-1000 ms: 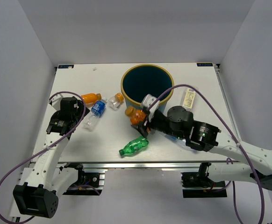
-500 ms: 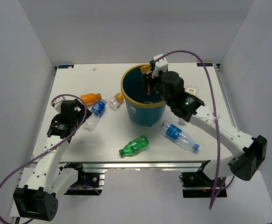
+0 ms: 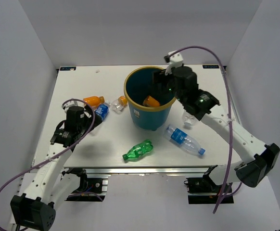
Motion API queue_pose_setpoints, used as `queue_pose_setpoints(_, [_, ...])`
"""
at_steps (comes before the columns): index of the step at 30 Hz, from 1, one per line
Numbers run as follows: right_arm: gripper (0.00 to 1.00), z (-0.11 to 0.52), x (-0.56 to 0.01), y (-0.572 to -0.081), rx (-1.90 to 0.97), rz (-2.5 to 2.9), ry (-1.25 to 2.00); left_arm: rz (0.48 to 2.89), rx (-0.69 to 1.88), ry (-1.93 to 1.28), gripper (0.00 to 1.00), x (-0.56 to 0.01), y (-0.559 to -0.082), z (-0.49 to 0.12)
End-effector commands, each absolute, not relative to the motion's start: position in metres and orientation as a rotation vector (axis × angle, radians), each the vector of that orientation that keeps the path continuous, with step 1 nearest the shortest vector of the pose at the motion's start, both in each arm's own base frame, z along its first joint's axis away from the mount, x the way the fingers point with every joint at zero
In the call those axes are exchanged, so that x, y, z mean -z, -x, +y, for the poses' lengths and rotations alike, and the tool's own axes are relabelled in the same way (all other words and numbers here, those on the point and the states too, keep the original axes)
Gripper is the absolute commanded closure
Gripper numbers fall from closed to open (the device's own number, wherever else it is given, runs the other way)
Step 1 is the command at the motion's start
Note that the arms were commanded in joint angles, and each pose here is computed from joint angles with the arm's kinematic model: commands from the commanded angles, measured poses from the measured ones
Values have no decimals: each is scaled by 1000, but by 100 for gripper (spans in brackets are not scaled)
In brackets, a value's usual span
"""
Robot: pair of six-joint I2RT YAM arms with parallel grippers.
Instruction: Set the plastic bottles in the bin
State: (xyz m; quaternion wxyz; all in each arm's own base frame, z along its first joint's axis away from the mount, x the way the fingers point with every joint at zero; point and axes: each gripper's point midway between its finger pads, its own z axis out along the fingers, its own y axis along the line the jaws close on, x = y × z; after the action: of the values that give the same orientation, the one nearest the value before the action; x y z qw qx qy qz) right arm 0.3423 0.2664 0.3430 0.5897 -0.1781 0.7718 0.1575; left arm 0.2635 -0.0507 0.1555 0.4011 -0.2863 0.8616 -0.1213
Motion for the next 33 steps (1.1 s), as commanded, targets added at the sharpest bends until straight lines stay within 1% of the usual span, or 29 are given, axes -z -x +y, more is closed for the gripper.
queue_pose_setpoints(1, [11, 216, -399, -347, -398, 1737, 219, 2132, 438, 536, 2, -180, -261, -87])
queue_pose_setpoints(3, [11, 183, -396, -355, -374, 1756, 107, 2137, 488, 479, 2, -183, -260, -103])
queue_pose_setpoints(4, [11, 166, -401, -349, -369, 1746, 58, 2165, 514, 434, 2, -179, -256, -117])
queue_pose_setpoints(5, [11, 156, -385, -348, -365, 1779, 36, 2175, 522, 413, 2, -176, -254, -122])
queue_pose_setpoints(6, [11, 127, -389, -346, -356, 1761, -55, 2192, 521, 396, 2, -169, -252, -127])
queue_pose_setpoints(7, [11, 113, -383, -344, -347, 1768, -95, 2218, 533, 348, 2, -163, -245, -138])
queue_pose_setpoints(8, [11, 104, -364, -342, -346, 1804, -116, 2229, 541, 318, 2, -159, -242, -144])
queue_pose_setpoints(9, [11, 78, -365, -337, -318, 1781, -184, 2228, 561, 286, 2, -157, -239, -151])
queue_pose_setpoints(12, [11, 49, -338, -327, -318, 1806, -265, 2237, 656, 129, 2, -150, -221, -186])
queue_pose_setpoints(16, [11, 46, -314, -316, -354, 1838, -271, 2304, 729, -111, 2, -129, -187, -235])
queue_pose_setpoints(17, [11, 48, -310, -315, -361, 1848, -259, 2330, 668, -130, 2, -116, -186, -238])
queue_pose_setpoints(19, [11, 49, -299, -310, -362, 1866, -243, 2347, 632, -233, 2, -105, -172, -252])
queue_pose_setpoints(23, [11, 50, -289, -304, -362, 1889, -222, 2371, 535, -350, 2, -85, -167, -271])
queue_pose_setpoints(24, [11, 54, -289, -301, -377, 1891, -194, 2387, 469, -378, 2, -72, -168, -271])
queue_pose_setpoints(27, [11, 55, -289, -295, -380, 1879, -173, 2391, 393, -422, 2, -64, -169, -279])
queue_pose_setpoints(28, [11, 55, -287, -294, -381, 1879, -170, 2412, 337, -445, 2, -53, -170, -279])
queue_pose_setpoints(32, [11, 53, -283, -289, -373, 1878, -162, 2403, 236, -511, 2, -45, -170, -289])
queue_pose_setpoints(33, [11, 52, -276, -288, -364, 1891, -169, 2408, 211, -516, 4, -44, -171, -288])
